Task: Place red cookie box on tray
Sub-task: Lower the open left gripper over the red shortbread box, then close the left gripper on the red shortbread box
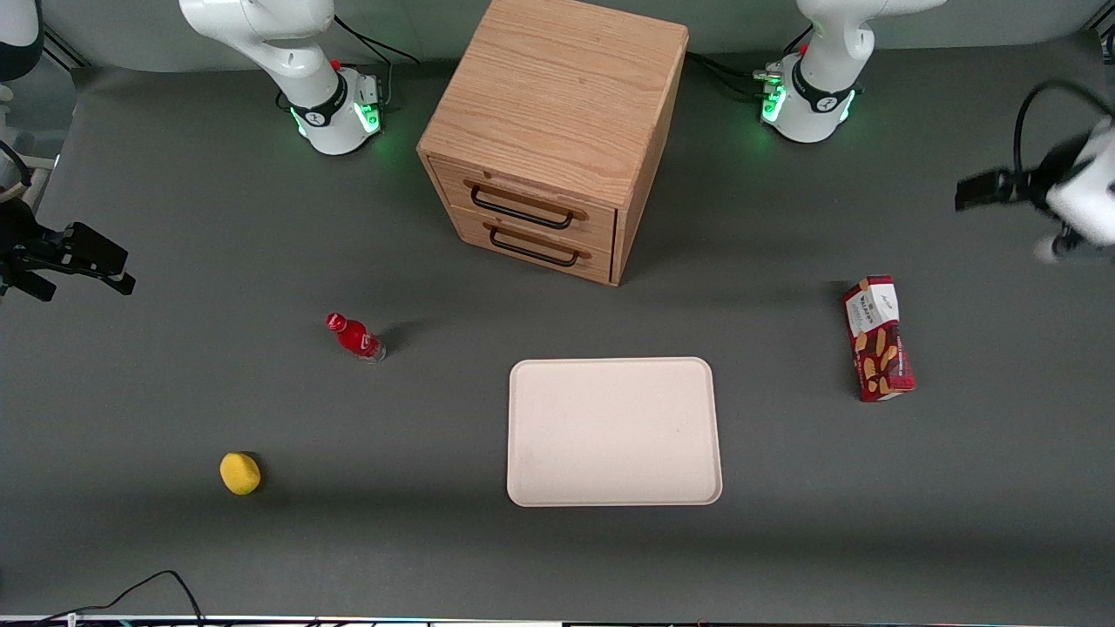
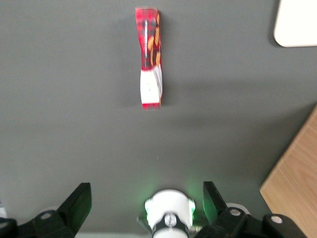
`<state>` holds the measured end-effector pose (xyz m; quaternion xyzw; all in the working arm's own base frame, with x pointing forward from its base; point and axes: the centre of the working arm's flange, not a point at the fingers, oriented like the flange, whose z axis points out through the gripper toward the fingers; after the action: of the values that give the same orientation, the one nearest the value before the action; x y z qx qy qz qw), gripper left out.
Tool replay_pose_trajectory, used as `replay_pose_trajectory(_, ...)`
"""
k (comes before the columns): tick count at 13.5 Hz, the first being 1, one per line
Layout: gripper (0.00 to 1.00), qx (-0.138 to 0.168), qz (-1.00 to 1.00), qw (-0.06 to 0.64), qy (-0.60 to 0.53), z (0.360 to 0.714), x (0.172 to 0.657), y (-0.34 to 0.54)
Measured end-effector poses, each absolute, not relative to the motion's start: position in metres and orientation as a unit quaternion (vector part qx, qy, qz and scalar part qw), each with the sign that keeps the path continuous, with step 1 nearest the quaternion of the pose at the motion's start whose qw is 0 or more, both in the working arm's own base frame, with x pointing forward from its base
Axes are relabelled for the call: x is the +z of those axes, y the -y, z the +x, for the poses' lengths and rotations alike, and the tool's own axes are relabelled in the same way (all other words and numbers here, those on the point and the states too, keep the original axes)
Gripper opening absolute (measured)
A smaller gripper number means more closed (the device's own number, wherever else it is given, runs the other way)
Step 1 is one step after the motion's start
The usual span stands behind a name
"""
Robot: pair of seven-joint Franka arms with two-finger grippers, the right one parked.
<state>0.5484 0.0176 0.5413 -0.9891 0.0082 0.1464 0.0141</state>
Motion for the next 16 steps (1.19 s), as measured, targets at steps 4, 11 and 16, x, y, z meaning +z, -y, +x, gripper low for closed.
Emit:
replay_pose_trajectory(4, 1.0, 0.113, -0.993, 0.008, -0.03, 0.577, 0.393, -0.039)
replay_pose_trajectory(11, 0.67, 0.038, -0.998, 0.008, -0.043, 0.542, 0.242, -0.036)
replay_pose_trajectory(16, 0.13, 0.033, -0.998, 0.009, -0.044, 0.543, 0.248, -0.037)
